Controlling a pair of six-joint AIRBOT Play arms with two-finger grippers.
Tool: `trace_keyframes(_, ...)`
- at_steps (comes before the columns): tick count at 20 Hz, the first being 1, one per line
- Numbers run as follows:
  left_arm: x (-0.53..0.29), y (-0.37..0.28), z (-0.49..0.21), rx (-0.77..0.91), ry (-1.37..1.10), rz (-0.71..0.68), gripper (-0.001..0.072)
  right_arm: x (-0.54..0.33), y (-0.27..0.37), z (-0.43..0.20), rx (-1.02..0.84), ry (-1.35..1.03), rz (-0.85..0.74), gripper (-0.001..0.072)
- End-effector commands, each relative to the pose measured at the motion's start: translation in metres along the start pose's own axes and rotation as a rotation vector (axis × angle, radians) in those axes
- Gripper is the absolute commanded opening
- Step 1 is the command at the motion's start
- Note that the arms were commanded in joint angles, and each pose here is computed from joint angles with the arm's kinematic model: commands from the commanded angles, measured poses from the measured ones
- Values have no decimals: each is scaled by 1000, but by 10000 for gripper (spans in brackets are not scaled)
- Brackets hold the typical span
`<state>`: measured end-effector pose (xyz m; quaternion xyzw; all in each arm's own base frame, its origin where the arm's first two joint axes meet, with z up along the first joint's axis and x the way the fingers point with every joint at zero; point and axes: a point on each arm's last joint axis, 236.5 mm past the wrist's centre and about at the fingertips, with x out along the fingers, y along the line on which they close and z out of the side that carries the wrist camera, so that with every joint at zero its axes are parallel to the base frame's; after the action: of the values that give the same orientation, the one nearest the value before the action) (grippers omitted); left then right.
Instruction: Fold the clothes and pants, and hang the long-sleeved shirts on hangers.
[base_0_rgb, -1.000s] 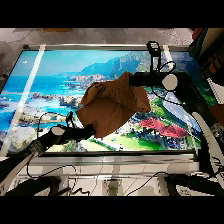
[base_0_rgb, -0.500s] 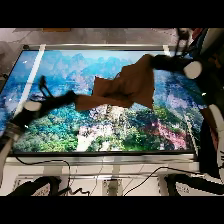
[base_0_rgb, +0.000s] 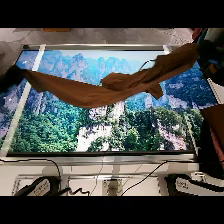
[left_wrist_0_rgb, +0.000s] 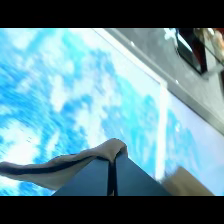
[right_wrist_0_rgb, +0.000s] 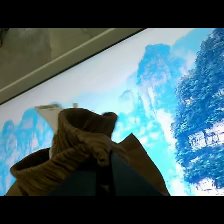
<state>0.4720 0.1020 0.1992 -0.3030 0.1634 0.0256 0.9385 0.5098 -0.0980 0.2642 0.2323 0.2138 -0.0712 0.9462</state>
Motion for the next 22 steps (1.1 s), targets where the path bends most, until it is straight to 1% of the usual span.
trace_keyframes(1, -17, 30, 20, 35, -22, 66, 10, -21, -26, 8, 19, 12, -65, 31)
trace_keyframes(4, -26, 62, -1, 132, 90, 156, 9, -33, -73, -39, -34, 223, -234, 32)
trace_keyframes(6, -40, 92, -30, 230, 245, 245, 9, -48, -102, -65, -57, 353, -341, 31)
trace_keyframes(7, -50, 109, -44, 287, 330, 303, 9, -55, -110, -76, -104, 414, -371, 31)
trace_keyframes(10, -90, 160, -76, 437, 578, 486, 9, -73, -119, -116, -154, 599, -386, 31)
trace_keyframes(11, -103, 172, -82, 462, 640, 534, 9, -78, -122, -129, -159, 643, -388, 31)
trace_keyframes(12, -111, 178, -87, 452, 675, 569, 9, -83, -124, -139, -156, 657, -391, 31)
trace_keyframes(15, -120, 182, -101, 453, 743, 572, 9, -107, -128, -170, -163, 653, -396, 31)
trace_keyframes(17, -128, 186, -113, 495, 821, 558, 9, -131, -134, -208, -167, 704, -408, 31)
trace_keyframes(20, -143, 202, -119, 536, 886, 615, 10, -167, -157, -269, -175, 785, -470, 31)
trace_keyframes(22, -146, 206, -123, 540, 905, 624, 10, -190, -170, -307, -156, 840, -520, 31)
